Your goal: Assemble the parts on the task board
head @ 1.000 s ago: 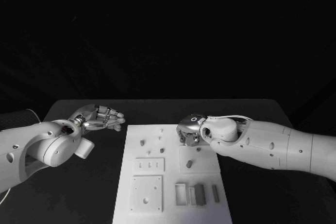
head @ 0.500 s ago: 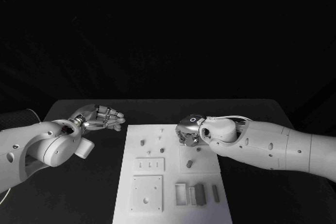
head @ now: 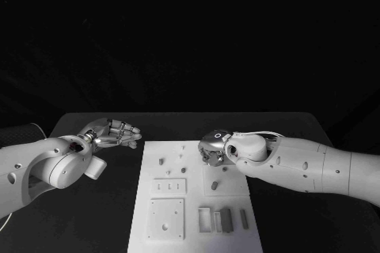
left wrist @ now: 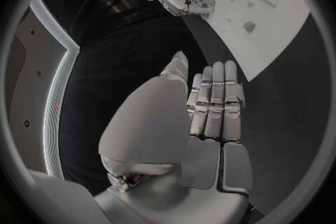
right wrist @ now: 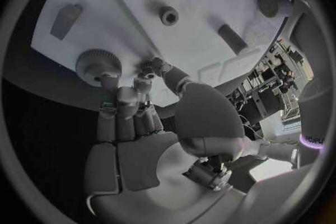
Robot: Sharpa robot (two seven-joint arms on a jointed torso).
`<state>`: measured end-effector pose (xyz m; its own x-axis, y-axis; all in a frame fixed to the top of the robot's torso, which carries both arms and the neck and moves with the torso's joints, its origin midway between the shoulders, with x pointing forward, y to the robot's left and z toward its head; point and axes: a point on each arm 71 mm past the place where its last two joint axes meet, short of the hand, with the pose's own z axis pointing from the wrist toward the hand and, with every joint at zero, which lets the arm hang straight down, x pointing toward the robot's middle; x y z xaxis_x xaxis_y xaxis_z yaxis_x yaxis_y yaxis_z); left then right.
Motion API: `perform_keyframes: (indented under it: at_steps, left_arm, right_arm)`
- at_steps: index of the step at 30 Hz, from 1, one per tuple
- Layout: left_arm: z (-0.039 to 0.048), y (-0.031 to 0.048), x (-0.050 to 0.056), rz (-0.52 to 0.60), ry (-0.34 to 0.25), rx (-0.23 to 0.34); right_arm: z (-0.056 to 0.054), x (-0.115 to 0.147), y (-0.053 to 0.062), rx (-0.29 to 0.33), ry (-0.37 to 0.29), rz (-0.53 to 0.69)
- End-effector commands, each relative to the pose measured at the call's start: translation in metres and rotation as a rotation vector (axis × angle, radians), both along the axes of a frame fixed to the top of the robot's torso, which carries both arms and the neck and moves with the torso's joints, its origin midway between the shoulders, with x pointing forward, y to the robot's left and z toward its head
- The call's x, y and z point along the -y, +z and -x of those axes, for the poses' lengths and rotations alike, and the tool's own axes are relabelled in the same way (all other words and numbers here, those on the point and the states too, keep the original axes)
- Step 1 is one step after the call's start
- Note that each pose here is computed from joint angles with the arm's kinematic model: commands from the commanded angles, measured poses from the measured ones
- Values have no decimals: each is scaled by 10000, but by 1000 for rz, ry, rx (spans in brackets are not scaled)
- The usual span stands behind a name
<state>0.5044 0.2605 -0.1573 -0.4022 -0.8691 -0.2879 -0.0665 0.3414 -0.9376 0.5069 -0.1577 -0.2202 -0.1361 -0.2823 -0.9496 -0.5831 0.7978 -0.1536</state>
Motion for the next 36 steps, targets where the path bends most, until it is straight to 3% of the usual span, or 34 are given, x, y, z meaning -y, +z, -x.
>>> perform_keyframes:
  at_steps: [1, 7, 17, 31, 36]
  left_arm:
    - [-3, 17, 12, 7, -5, 3]
    - [-5, 17, 13, 7, -6, 3]
    - [-4, 16, 7, 6, -5, 3]
    - [-39, 14, -7, 0, 3, 11]
    - [-51, 16, -22, -6, 9, 17]
  right_arm:
    - [22, -8, -38, -2, -16, -28]
    - [22, -9, 9, 40, -53, -99]
    - [15, -6, 4, 34, -67, -100]
    - [31, -138, 118, 191, -83, -96]
    - [18, -212, 141, 204, -88, -94]
